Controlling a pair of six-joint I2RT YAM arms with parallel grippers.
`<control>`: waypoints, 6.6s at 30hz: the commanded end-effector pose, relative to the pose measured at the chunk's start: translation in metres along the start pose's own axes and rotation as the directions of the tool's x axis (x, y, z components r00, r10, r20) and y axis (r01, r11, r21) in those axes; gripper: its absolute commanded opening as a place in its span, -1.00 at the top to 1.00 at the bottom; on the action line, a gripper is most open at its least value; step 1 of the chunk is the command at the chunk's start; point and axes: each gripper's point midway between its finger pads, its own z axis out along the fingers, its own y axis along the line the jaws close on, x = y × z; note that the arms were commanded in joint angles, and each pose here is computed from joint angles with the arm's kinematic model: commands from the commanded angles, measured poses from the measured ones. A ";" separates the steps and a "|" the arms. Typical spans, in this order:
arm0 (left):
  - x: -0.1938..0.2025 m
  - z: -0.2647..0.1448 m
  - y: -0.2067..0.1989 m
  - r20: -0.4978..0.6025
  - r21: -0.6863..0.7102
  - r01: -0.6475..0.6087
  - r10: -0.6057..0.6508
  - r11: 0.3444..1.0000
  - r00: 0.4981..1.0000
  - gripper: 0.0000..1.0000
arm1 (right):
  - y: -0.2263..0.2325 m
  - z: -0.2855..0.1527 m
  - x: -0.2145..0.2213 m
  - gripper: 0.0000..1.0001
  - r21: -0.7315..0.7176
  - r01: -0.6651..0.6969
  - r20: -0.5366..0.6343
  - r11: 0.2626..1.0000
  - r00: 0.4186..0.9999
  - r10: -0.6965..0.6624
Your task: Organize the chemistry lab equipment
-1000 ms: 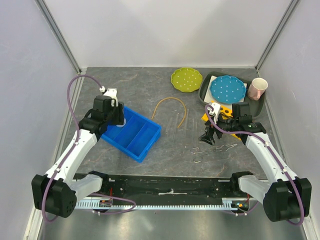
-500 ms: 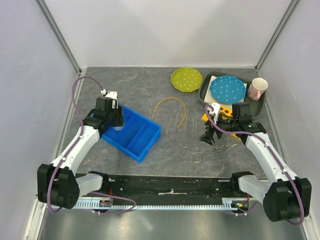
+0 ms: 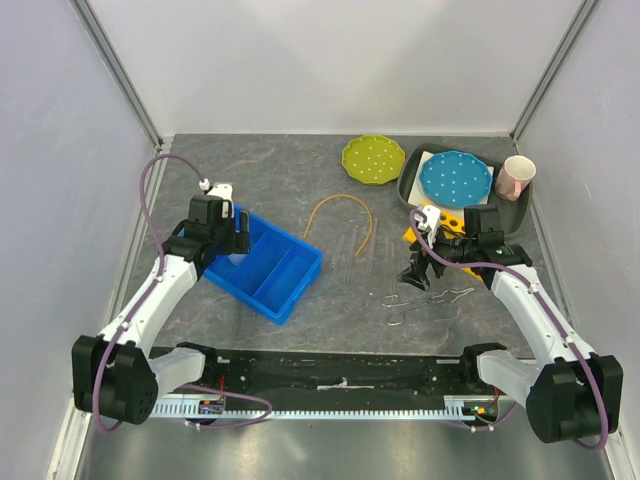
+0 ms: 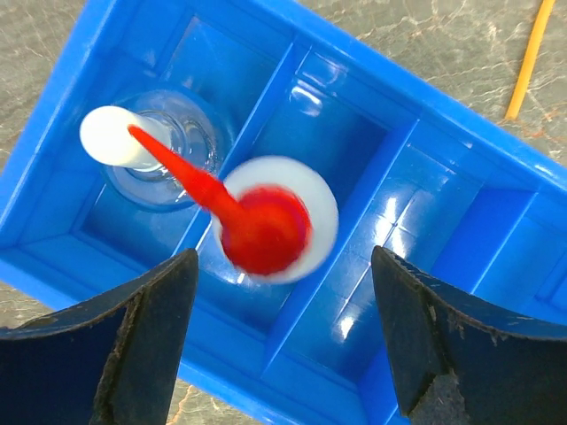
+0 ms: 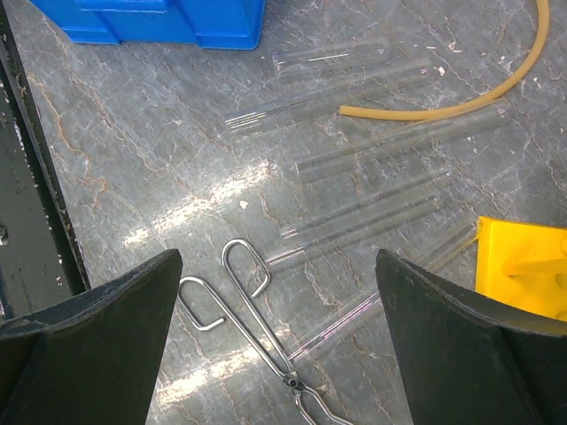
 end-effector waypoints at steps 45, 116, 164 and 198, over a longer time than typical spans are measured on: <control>-0.058 -0.084 -0.005 0.396 0.099 -0.034 -0.008 0.994 0.918 -0.72 | -0.030 -0.036 0.156 -0.61 -0.398 0.338 -0.551 0.853 0.655 -0.517; -0.037 -0.169 -0.125 0.222 0.778 0.001 -0.276 0.628 0.935 -0.99 | -0.011 -0.045 0.127 0.66 -0.328 0.376 -0.491 0.867 0.716 -0.496; 0.026 -0.162 -0.143 0.090 0.832 0.045 -0.215 0.553 0.973 -0.99 | -0.030 -0.049 0.182 1.00 -0.327 0.230 -0.550 0.917 0.743 -0.382; 0.121 -0.143 -0.353 0.212 0.903 -0.293 0.266 0.315 0.940 -1.00 | -0.013 -0.037 0.129 1.00 -0.269 0.243 -0.366 0.932 0.869 -0.332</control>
